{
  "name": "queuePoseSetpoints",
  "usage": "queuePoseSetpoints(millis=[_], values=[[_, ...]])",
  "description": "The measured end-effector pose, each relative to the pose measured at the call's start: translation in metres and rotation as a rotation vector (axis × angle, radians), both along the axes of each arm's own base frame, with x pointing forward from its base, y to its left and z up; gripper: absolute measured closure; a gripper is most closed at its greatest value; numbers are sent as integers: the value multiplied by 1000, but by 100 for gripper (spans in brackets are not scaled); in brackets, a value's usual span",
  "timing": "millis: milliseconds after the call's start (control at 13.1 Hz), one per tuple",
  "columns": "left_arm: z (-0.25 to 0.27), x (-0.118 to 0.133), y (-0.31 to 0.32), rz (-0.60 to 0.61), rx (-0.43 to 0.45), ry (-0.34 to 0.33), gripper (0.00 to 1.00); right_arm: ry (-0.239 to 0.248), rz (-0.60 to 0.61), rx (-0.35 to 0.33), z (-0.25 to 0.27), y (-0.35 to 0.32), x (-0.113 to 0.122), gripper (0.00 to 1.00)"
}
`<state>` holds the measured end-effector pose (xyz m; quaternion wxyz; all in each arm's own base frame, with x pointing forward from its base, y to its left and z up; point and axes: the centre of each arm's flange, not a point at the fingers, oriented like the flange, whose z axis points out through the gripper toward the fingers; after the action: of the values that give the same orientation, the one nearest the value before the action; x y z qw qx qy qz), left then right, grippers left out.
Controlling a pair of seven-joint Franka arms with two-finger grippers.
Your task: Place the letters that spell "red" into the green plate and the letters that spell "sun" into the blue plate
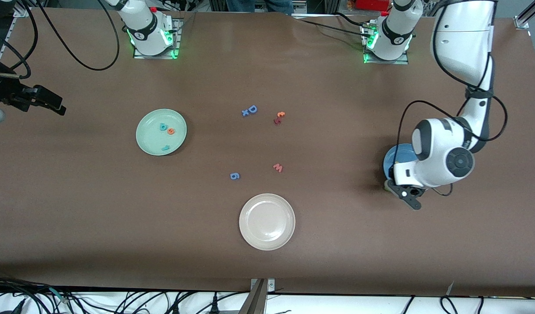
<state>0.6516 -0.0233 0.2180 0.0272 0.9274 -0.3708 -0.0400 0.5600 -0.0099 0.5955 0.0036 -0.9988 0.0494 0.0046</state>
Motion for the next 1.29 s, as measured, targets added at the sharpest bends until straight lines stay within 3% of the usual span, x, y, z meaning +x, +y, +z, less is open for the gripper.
queuePoseSetpoints(millis=[228,532,685,1141,1293], values=[[-13,-11,36,-37,-11,37,70,0,0,0,0,0,0,0],[-5,-9,24,-31,-21,32,70,0,0,0,0,0,0,0],[0,-9,14,-14,-23,29,62,0,0,0,0,0,0,0],[3,-7,2,-11,-22,22,3,0,0,0,0,0,0,0],[7,-4,0,6,-21,13,0,0,0,0,0,0,0,0]])
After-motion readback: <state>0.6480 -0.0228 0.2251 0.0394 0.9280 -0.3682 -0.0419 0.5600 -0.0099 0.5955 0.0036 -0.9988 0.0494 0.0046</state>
